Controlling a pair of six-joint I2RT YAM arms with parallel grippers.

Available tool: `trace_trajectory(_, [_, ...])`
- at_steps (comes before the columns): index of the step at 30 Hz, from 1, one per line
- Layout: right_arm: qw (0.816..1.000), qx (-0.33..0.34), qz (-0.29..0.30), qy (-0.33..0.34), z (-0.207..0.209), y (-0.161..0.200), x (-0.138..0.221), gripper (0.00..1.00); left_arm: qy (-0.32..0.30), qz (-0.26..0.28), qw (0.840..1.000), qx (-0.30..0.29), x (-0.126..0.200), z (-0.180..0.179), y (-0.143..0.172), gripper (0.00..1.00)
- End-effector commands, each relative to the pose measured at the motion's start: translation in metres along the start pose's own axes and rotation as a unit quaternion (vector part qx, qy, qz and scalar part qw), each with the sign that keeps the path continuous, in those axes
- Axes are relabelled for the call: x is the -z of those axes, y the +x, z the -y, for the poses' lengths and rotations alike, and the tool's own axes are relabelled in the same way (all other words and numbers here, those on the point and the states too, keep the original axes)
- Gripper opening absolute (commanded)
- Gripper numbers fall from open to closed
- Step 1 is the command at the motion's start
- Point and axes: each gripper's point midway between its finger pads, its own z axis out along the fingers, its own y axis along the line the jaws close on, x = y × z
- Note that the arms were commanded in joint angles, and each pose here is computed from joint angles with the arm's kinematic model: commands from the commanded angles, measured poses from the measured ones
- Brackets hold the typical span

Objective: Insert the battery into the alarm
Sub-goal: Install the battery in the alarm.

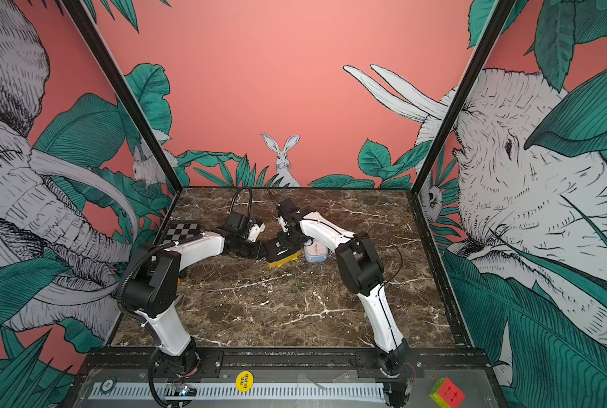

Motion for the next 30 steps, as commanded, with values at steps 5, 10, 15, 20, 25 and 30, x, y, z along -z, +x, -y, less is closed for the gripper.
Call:
trace_trajectory(5, [0.994, -0.013, -0.108, -0.014, -0.008, 0.06, -0.036, 0.0, -0.038, -0.05, 0.998, 0.016, -0.016, -0.019, 0.03, 0.34])
trace_trajectory(10, [0.998, 0.002, -0.046, -0.03, -0.018, 0.031, -0.021, 0.0, -0.04, -0.051, 0.998, 0.016, -0.015, -0.02, 0.031, 0.34])
trace_trajectory(15, [1.0, 0.013, 0.017, -0.014, -0.02, -0.002, 0.009, 0.02, -0.042, -0.052, 0.998, 0.015, -0.015, -0.02, 0.032, 0.34])
trace_trajectory(20, [0.998, 0.01, 0.064, 0.005, -0.016, -0.024, 0.031, 0.14, -0.045, -0.055, 0.997, 0.016, -0.015, -0.022, 0.035, 0.34])
trace_trajectory(25, [0.996, 0.01, 0.085, 0.016, -0.013, -0.033, 0.043, 0.25, -0.047, -0.057, 0.997, 0.016, -0.015, -0.023, 0.037, 0.34])
trace_trajectory(30, [0.996, 0.012, 0.083, 0.03, -0.007, -0.03, 0.047, 0.29, -0.048, -0.057, 0.997, 0.016, -0.015, -0.023, 0.037, 0.34])
